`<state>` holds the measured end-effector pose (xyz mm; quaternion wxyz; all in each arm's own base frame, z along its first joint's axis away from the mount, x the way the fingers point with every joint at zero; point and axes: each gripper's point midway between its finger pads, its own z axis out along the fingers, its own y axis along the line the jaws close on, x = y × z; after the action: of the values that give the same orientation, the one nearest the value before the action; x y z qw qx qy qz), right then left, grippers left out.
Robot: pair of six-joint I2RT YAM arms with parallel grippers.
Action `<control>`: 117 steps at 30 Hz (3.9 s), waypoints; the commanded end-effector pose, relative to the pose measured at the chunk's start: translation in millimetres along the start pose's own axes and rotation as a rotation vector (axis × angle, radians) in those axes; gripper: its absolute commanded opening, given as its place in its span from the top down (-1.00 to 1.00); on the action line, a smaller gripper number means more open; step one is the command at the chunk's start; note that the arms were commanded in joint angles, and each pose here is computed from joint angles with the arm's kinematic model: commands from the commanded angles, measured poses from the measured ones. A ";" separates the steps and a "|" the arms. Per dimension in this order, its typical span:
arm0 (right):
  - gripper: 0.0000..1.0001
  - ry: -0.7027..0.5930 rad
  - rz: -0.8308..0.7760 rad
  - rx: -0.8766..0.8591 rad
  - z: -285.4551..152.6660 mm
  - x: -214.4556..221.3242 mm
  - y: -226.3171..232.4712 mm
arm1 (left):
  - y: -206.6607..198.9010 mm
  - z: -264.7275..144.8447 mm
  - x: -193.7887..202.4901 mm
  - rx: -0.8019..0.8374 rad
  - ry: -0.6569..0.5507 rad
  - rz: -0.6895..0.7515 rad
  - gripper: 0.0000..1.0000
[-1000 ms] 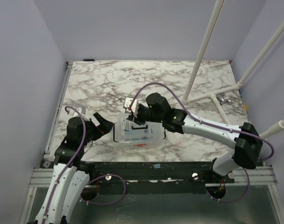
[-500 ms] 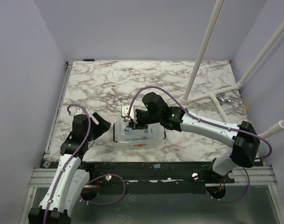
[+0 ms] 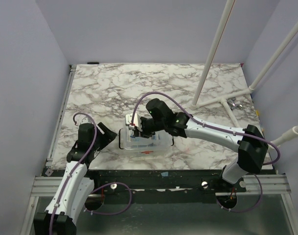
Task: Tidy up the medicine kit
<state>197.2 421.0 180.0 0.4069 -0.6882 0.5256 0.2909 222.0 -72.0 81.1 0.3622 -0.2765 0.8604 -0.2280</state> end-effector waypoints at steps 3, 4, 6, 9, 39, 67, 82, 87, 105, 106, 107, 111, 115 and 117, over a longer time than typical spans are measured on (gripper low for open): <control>0.33 -0.005 0.014 -0.019 0.0 0.9 3.5 | -20.8 -0.3 9.0 0.151 0.031 -0.013 -0.38; 0.33 -0.003 0.017 -0.020 0.4 1.8 3.8 | -22.0 -0.6 11.7 0.165 0.040 -0.013 -0.38; 0.33 0.002 0.021 -0.020 0.9 3.8 4.5 | -23.8 -1.0 16.3 0.189 0.055 -0.010 -0.38; 0.33 0.010 0.027 -0.022 2.4 7.8 5.6 | -25.6 -1.7 22.0 0.221 0.069 -0.008 -0.38; 0.35 0.146 0.162 -0.002 23.8 48.1 4.4 | -35.4 -0.9 28.3 0.322 0.080 0.032 0.02; 0.27 0.260 0.225 0.010 34.3 84.6 8.7 | -41.1 -4.6 26.1 0.348 0.082 0.069 0.74; 0.27 0.287 0.237 0.022 32.7 94.2 10.5 | -57.7 -24.5 12.0 0.383 0.043 0.114 0.89; 0.27 0.294 0.237 0.026 32.2 96.3 10.8 | -60.4 -28.4 7.7 0.384 0.030 0.139 0.87; 0.27 0.310 0.244 0.028 31.7 102.7 12.5 | -73.5 -38.3 4.3 0.446 0.019 0.162 0.65; 0.27 0.310 0.244 0.029 31.6 103.0 12.3 | -74.1 -39.0 3.7 0.448 0.016 0.163 0.64; 0.27 0.310 0.244 0.027 31.7 102.8 13.1 | -73.9 -39.1 3.6 0.447 0.014 0.164 0.64; 0.27 0.311 0.243 0.028 31.4 103.2 12.6 | -73.4 -40.3 2.9 0.443 0.008 0.162 0.62; 0.27 0.312 0.243 0.027 32.1 103.7 12.7 | -75.3 -42.1 1.6 0.448 0.003 0.158 0.59; 0.27 0.313 0.244 0.026 32.0 104.4 12.9 | -75.8 -42.2 1.8 0.451 0.006 0.158 0.59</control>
<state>225.0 441.0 155.2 0.4047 -0.6372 0.5944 0.2772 211.9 -118.0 134.3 0.4140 -0.1368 0.8184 -0.3743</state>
